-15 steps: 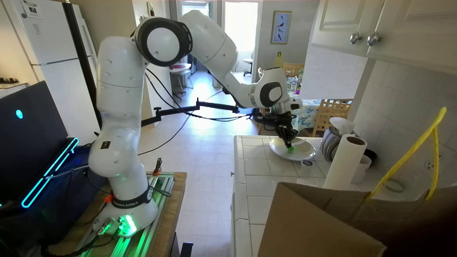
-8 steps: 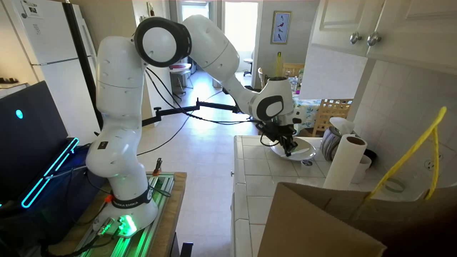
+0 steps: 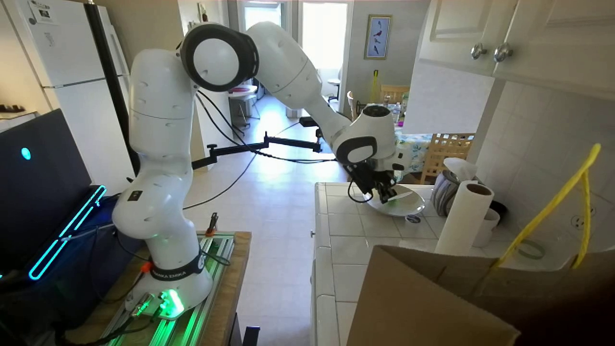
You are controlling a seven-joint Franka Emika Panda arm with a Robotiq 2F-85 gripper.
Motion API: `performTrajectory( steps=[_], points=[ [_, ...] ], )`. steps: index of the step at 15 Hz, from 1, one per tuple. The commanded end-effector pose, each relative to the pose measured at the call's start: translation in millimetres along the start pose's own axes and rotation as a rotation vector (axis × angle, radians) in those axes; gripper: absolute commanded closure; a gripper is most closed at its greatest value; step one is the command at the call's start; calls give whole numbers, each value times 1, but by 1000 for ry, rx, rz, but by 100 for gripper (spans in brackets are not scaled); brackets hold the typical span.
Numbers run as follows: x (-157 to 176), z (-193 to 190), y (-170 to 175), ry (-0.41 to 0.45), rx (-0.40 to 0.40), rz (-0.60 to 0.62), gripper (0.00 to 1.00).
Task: Pick up the plastic knife and try to cut the green object on the plate
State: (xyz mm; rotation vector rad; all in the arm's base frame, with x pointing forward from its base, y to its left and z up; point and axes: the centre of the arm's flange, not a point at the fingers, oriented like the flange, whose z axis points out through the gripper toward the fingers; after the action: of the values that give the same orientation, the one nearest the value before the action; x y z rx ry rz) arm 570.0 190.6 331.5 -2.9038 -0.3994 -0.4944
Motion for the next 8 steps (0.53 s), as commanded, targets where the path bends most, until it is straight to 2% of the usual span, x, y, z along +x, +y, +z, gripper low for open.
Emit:
performTrajectory(
  steps=[1, 8],
  points=[
    [-11, -10, 10, -15, 66, -1, 99],
    [-14, -7, 22, -30, 126, -4, 99]
  ],
)
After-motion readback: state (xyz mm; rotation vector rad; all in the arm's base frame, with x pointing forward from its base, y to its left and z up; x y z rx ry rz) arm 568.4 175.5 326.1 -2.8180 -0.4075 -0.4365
